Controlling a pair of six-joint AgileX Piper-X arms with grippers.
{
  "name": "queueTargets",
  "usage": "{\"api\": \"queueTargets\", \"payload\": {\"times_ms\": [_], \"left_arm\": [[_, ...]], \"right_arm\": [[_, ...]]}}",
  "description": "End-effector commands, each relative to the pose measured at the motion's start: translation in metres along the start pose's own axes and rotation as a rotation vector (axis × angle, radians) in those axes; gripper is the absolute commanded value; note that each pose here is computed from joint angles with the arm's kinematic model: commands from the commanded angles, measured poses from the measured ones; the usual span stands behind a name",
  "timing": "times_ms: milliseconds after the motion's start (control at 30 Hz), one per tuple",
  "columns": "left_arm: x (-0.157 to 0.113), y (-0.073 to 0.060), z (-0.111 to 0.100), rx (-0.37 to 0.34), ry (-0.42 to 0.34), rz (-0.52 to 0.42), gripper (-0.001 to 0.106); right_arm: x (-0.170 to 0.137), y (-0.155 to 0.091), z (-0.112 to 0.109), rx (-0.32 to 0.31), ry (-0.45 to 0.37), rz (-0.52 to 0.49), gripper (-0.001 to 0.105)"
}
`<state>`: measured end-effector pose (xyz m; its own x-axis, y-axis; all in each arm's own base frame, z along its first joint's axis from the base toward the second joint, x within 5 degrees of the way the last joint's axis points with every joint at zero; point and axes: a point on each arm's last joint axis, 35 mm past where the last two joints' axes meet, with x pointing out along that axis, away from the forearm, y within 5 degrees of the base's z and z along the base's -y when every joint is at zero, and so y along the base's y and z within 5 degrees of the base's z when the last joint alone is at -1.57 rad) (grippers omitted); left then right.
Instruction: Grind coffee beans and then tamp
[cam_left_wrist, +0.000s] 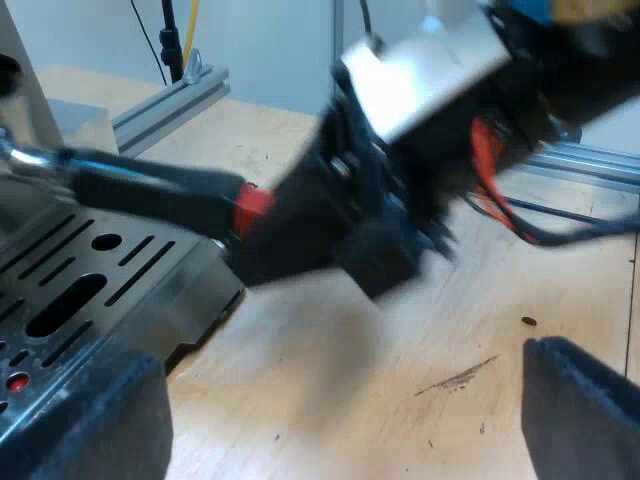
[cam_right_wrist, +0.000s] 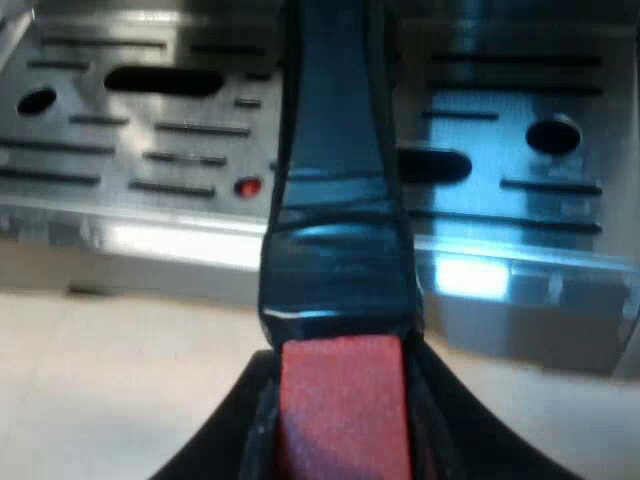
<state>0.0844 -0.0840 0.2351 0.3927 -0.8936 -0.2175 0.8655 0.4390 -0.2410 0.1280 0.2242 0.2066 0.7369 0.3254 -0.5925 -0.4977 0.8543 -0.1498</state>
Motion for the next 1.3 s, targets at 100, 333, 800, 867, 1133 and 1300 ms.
{"api": "queueTargets", "payload": {"times_ms": [100, 333, 800, 867, 1133, 1300], "left_arm": [[0.0, -0.001, 0.004, -0.001, -0.015, -0.008, 0.073], [-0.002, -0.005, 0.012, -0.017, -0.024, -0.041, 0.073], [-0.052, -0.035, 0.044, 0.016, -0.063, -0.036, 0.073], [-0.066, -0.043, 0.045, 0.026, -0.081, -0.036, 0.073], [-0.084, -0.051, 0.038, -0.03, 0.008, 0.019, 0.073], [-0.085, -0.05, 0.034, -0.051, 0.048, 0.034, 0.073]], "right_arm": [[-0.011, 0.013, 0.008, -0.029, -0.059, 0.073, 0.0], [-0.023, 0.018, 0.003, -0.042, -0.062, 0.034, 0.0], [-0.062, 0.014, -0.003, -0.125, -0.037, 0.089, 0.0], [-0.065, 0.013, -0.004, -0.13, -0.036, 0.094, 0.0], [-0.087, 0.012, -0.007, -0.308, -0.024, 0.255, 0.0], [-0.088, 0.013, -0.009, -0.42, -0.021, 0.324, 0.0]]}}
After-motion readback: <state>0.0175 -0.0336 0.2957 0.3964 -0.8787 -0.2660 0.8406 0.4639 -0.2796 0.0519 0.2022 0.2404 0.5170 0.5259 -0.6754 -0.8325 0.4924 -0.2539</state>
